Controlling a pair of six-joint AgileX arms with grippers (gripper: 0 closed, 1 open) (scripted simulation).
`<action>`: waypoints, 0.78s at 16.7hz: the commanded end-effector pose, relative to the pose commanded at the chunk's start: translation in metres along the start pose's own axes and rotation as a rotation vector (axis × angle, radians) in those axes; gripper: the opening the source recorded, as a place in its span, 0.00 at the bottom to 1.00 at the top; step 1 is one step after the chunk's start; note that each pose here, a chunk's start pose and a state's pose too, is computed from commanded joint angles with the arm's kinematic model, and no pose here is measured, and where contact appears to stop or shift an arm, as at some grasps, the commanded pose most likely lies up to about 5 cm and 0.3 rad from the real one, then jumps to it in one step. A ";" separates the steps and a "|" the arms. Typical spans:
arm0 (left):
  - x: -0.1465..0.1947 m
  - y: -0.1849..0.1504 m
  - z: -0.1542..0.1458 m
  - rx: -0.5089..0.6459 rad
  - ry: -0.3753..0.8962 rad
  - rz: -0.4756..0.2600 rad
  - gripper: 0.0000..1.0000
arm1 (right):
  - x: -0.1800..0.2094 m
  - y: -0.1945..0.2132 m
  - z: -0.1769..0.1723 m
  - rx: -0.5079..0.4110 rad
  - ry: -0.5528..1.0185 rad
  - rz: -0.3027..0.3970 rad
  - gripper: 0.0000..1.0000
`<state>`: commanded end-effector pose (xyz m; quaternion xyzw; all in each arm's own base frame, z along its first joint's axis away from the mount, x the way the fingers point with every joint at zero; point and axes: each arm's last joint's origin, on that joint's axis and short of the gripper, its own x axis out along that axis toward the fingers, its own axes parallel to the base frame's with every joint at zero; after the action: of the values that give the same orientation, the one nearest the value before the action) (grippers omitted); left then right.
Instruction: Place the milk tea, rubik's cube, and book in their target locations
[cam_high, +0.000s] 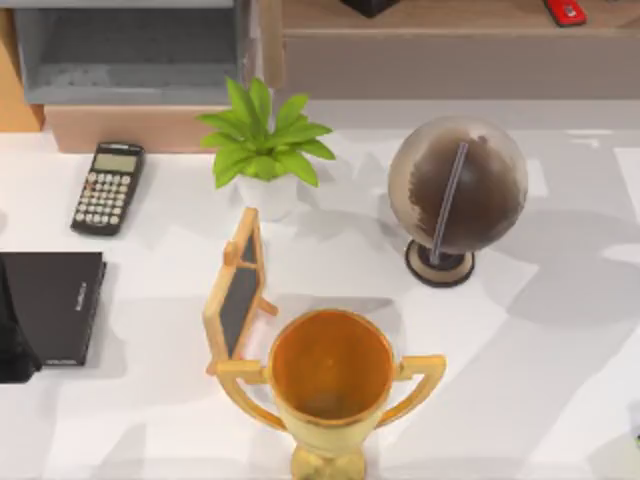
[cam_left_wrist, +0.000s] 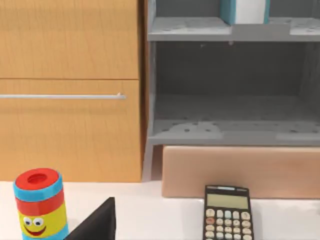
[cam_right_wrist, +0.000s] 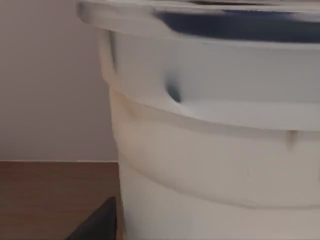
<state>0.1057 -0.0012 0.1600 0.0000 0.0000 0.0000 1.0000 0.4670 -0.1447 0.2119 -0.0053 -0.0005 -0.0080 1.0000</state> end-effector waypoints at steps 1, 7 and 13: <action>0.000 0.000 0.000 0.000 0.000 0.000 1.00 | 0.000 0.000 0.000 0.000 0.000 0.000 0.85; 0.000 0.000 0.000 0.000 0.000 0.000 1.00 | 0.000 0.000 0.000 0.000 0.000 0.000 0.40; 0.000 0.000 0.000 0.000 0.000 0.000 1.00 | 0.000 0.000 0.000 0.000 0.000 0.000 0.00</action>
<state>0.1057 -0.0012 0.1600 0.0000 0.0000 0.0000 1.0000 0.4670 -0.1447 0.2119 -0.0053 -0.0005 -0.0080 1.0000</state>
